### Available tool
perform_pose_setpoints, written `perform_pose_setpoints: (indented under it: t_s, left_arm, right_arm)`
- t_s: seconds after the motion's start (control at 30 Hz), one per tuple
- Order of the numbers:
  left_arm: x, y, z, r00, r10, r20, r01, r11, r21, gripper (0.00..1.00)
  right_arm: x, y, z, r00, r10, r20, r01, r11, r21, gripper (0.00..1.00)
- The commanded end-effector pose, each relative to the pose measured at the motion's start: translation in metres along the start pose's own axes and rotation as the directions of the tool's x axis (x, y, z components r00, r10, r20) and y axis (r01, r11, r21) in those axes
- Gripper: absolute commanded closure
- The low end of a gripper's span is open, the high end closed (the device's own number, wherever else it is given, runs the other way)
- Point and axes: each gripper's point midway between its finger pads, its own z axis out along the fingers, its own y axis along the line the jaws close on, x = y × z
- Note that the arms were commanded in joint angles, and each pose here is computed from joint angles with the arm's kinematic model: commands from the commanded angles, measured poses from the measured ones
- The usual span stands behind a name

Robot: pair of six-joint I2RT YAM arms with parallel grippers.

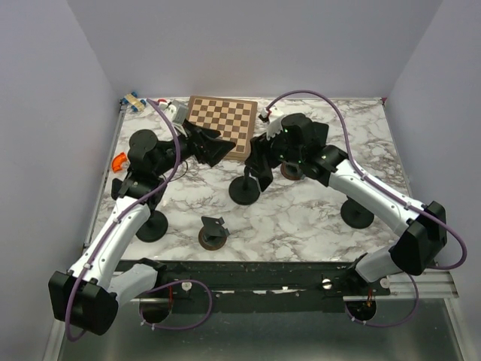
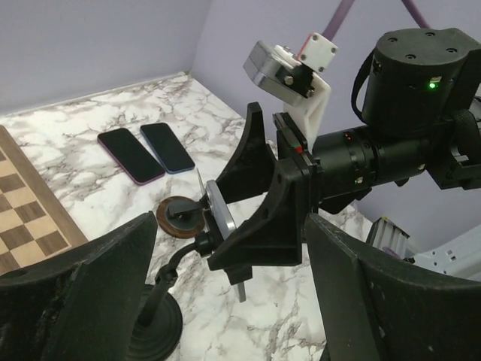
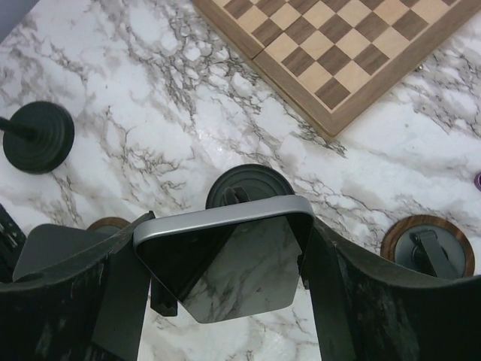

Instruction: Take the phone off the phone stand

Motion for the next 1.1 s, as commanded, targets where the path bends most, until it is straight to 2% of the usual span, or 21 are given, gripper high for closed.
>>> perform_pose_setpoints:
  t_s: [0.0, 0.13, 0.3, 0.5, 0.6, 0.87, 0.97, 1.07]
  left_arm:
    - [-0.003, -0.014, 0.002, 0.997, 0.002, 0.081, -0.007, 0.998, 0.068, 0.16]
    - [0.020, -0.003, 0.010, 0.999, -0.037, 0.030, 0.039, 0.998, -0.042, 0.25]
    - [0.049, -0.015, 0.013, 1.000, -0.020, -0.022, 0.018, 0.995, -0.096, 0.34]
    - [0.079, -0.030, 0.008, 0.999, 0.020, -0.032, -0.024, 0.989, -0.146, 0.47]
    - [0.092, -0.037, 0.008, 0.998, 0.048, -0.034, -0.052, 0.989, -0.135, 0.47]
    - [0.124, -0.047, 0.032, 0.985, 0.024, -0.172, -0.031, 0.999, -0.033, 0.32]
    - [0.132, -0.041, 0.039, 0.978, 0.023, -0.209, -0.034, 0.998, -0.049, 0.34]
    - [0.135, -0.033, 0.046, 0.970, 0.040, -0.242, -0.057, 0.996, -0.067, 0.43]
  right_arm:
    - [-0.002, -0.012, -0.007, 0.983, 0.176, 0.041, -0.180, 0.977, 0.116, 0.99]
    - [-0.009, -0.037, -0.019, 0.947, 0.300, 0.113, -0.320, 0.904, 0.282, 0.99]
    - [-0.024, -0.037, -0.027, 0.902, 0.390, 0.188, -0.430, 0.859, 0.279, 0.99]
    - [-0.025, -0.035, -0.028, 0.895, 0.412, 0.173, -0.446, 0.849, 0.285, 0.99]
    - [-0.027, -0.030, -0.028, 0.896, 0.413, 0.165, -0.443, 0.859, 0.258, 0.99]
    - [-0.029, -0.021, -0.028, 0.904, 0.401, 0.147, -0.424, 0.881, 0.208, 0.99]
    - [-0.027, -0.018, -0.028, 0.908, 0.397, 0.135, -0.417, 0.888, 0.194, 0.99]
    - [-0.027, -0.016, -0.030, 0.912, 0.389, 0.129, -0.407, 0.895, 0.183, 0.99]
